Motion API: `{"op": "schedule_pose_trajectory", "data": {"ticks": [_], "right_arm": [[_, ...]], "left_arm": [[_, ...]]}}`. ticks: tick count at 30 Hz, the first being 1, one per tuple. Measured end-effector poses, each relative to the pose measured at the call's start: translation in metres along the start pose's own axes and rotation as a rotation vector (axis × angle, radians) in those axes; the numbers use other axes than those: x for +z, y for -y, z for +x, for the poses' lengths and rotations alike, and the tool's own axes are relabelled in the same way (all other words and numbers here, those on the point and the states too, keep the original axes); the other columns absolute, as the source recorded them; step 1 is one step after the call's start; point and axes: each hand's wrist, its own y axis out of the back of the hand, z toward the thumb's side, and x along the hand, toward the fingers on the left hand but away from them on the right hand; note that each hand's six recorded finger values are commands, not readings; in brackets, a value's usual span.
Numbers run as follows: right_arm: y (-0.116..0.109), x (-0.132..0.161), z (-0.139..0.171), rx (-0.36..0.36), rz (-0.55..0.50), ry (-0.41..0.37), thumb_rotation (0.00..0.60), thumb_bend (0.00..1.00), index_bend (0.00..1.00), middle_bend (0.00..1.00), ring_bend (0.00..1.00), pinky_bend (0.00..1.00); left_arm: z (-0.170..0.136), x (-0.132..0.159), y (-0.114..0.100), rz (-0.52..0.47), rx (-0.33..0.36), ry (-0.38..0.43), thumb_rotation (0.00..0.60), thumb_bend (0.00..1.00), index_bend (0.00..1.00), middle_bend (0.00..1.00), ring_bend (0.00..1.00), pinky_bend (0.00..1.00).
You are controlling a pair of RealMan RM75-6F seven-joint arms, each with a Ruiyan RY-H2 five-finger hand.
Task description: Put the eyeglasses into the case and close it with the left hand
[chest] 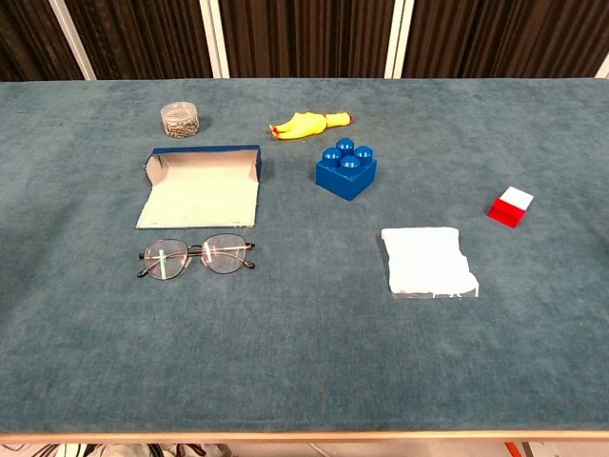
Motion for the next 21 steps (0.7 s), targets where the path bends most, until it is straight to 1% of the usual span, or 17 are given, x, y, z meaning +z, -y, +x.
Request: {"op": "schedule_pose_trajectory", "data": {"ticks": [14, 21], "right_arm": [[-0.0006, -0.0004, -0.0001, 0.000, -0.003, 0.001, 0.600, 0.02, 0.00, 0.00, 0.02, 0.19], [-0.0007, -0.0007, 0.0001, 0.003, -0.006, 0.003, 0.600, 0.02, 0.00, 0.00, 0.02, 0.19]], "left_arm": [[-0.0004, 0.0008, 0.0013, 0.000, -0.004, 0.000, 0.600, 0.30, 0.07, 0.00, 0.00, 0.00], [-0.0002, 0.0026, 0.0054, 0.003, -0.021, 0.004, 0.600, 0.30, 0.09, 0.00, 0.00, 0.00]]}}
